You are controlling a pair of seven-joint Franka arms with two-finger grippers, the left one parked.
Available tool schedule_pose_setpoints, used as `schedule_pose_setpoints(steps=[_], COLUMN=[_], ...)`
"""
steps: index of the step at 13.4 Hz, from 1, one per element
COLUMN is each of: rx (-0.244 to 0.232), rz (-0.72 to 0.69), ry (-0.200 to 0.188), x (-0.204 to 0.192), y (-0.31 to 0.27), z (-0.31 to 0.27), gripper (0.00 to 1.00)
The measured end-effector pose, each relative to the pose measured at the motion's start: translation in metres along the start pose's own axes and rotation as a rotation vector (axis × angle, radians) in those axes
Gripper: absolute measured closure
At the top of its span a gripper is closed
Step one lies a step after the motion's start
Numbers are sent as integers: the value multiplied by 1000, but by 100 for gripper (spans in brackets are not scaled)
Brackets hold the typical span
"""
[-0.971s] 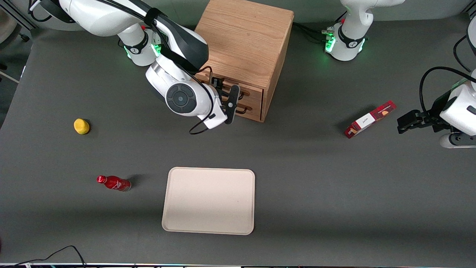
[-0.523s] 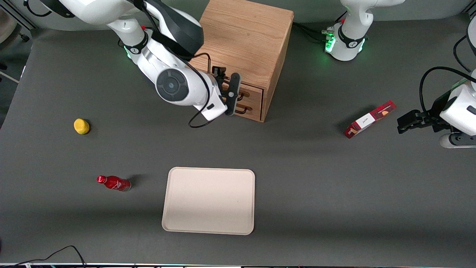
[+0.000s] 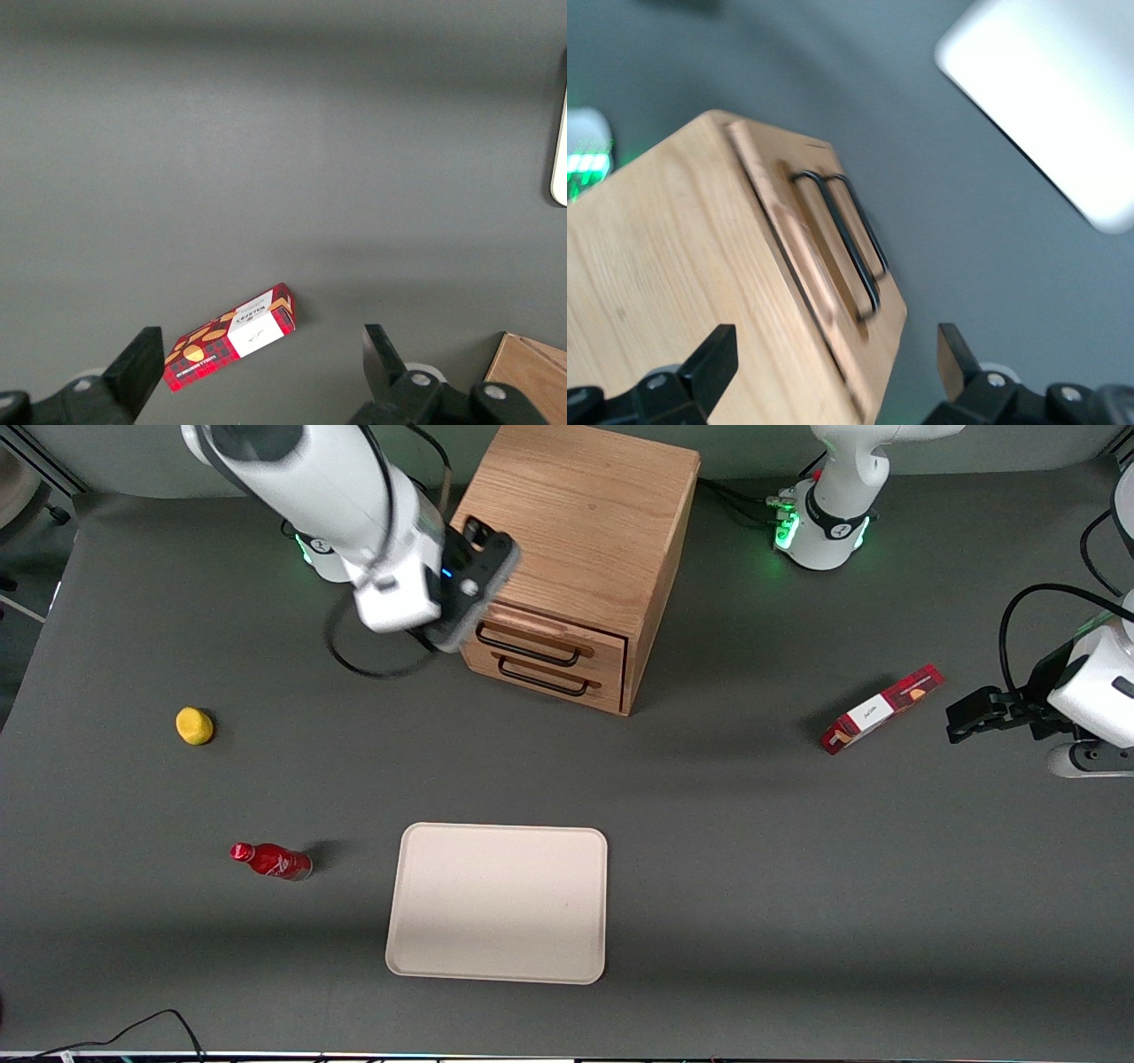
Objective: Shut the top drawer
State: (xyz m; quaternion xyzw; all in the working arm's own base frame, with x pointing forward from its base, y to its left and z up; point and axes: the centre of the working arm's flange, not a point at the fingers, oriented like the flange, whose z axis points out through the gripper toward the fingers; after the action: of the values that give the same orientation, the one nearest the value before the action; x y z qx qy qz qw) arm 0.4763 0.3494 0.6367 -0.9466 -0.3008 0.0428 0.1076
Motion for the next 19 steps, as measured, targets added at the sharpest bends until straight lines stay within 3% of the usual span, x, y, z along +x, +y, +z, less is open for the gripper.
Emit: schedule_pose_setpoints(steps=[3,5,7,9,13,15,19], rx=[-140,-257,-304,-307,-267,-235,-230], rz=[411,541,638,709,742,768,760], ry=[72,107,139,127,48,45,48], x=[-43,-69,-93,-123,-153,-155,-152], y=[72,127,164,200,277,308,319], z=[-62,-90,-114,-130,-98,-63,-12], gripper=[0,0,0,0,0,0,0])
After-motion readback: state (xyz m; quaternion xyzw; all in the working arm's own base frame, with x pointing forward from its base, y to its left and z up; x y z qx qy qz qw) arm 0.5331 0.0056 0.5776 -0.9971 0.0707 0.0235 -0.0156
